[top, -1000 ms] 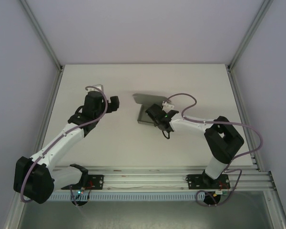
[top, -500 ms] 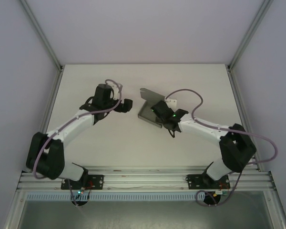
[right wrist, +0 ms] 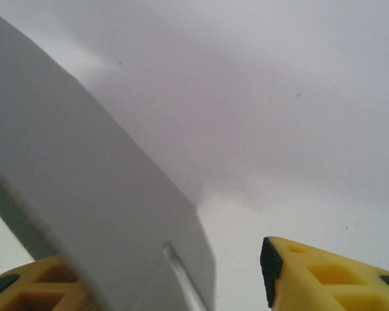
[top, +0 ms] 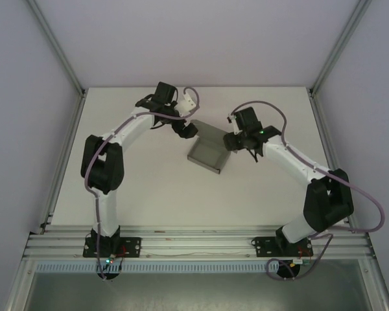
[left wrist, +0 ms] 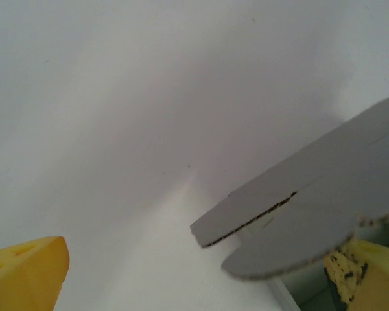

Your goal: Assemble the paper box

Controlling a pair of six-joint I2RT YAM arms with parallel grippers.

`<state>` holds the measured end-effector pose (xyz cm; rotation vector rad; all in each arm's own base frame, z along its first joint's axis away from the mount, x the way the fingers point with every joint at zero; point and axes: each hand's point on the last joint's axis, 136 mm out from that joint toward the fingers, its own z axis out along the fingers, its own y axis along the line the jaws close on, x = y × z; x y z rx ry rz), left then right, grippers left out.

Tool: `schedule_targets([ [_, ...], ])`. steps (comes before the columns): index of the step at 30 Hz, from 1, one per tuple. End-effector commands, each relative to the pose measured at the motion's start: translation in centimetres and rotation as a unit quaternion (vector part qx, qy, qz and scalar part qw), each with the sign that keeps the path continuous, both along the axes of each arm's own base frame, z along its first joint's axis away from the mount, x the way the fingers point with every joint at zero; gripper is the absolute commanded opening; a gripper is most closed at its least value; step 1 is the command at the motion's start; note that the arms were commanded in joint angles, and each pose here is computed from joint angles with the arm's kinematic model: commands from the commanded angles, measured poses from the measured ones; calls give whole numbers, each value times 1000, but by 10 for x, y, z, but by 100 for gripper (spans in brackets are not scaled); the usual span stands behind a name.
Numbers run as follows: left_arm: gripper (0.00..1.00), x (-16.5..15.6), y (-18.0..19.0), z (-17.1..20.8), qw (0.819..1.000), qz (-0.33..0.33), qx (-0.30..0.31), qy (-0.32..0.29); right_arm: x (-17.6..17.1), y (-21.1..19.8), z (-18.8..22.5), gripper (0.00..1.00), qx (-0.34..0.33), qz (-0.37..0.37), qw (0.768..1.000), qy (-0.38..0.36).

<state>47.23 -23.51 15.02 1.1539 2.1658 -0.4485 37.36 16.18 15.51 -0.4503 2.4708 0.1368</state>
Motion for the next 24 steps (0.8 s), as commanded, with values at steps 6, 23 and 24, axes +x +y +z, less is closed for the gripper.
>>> schedule_targets([
  [6,81,-28,-24,-19,985,-158,68,4,-4,-5,-19,38,-30,73,994,72],
  [23,6,-13,-4,-27,989,-62,133,-7,12,-19,-7,5,-62,54,996,37],
  [24,0,-8,-2,-26,990,-39,136,-15,14,-18,-4,4,-55,46,997,30],
])
